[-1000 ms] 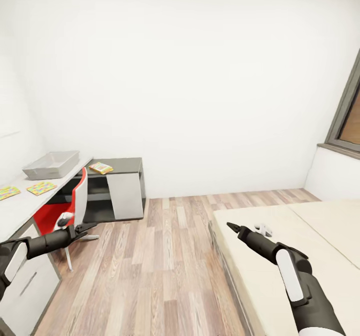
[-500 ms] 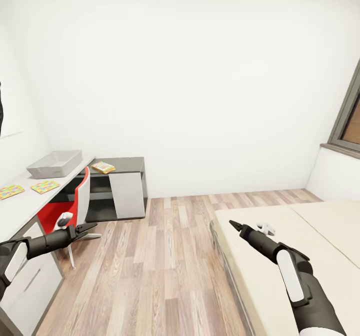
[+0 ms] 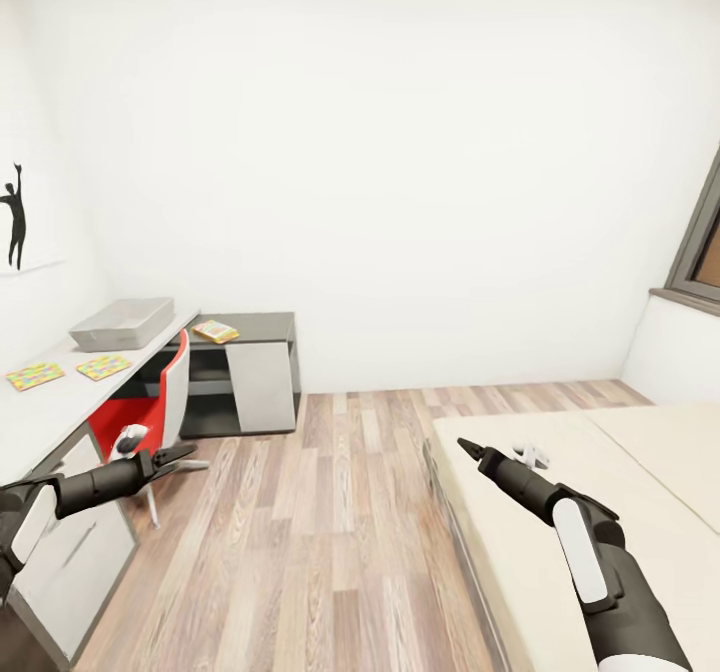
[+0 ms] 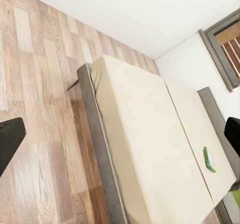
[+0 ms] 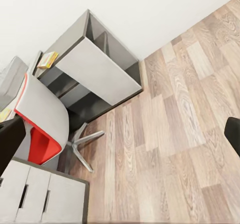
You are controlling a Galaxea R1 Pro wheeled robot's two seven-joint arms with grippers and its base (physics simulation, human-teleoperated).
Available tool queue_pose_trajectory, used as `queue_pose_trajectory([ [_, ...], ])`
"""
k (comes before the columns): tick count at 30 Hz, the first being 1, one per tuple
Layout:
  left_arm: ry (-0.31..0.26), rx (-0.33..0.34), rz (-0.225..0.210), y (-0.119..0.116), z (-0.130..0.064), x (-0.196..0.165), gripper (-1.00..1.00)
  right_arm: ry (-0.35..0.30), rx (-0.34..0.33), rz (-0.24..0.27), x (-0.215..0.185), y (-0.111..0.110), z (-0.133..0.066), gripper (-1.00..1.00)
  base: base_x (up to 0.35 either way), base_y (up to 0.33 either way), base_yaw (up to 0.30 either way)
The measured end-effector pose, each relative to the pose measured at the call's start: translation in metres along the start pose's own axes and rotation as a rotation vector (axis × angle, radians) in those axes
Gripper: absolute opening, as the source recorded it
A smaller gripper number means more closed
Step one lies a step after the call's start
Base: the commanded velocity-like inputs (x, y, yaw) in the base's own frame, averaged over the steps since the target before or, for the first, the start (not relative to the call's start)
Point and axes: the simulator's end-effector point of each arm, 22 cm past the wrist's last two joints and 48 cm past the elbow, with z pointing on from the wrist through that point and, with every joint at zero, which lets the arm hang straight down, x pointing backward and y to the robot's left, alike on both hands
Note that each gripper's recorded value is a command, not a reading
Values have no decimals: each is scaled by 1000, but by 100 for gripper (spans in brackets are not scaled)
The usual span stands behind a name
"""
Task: Put all the toys in the child's room - the three board games (two on the bed and one on the table), the two jigsaw puzzles on the table, and the tennis ball on the table - inside the toy box on the table in the child's room.
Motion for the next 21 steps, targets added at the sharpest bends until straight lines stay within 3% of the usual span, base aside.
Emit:
queue_pose_trajectory([
  [7, 1, 3, -2, -1, 2, 1, 100, 1, 1, 0, 0, 0, 0, 100, -3, -2, 221],
  [15, 2, 2, -2, 0, 2, 2, 100, 0, 1, 0, 0, -1, 0, 100, 0, -9, 29],
  [21, 1, 3, -2, -1, 2, 1, 100, 0, 1, 0, 0, -1, 0, 100, 0, -139, 3],
])
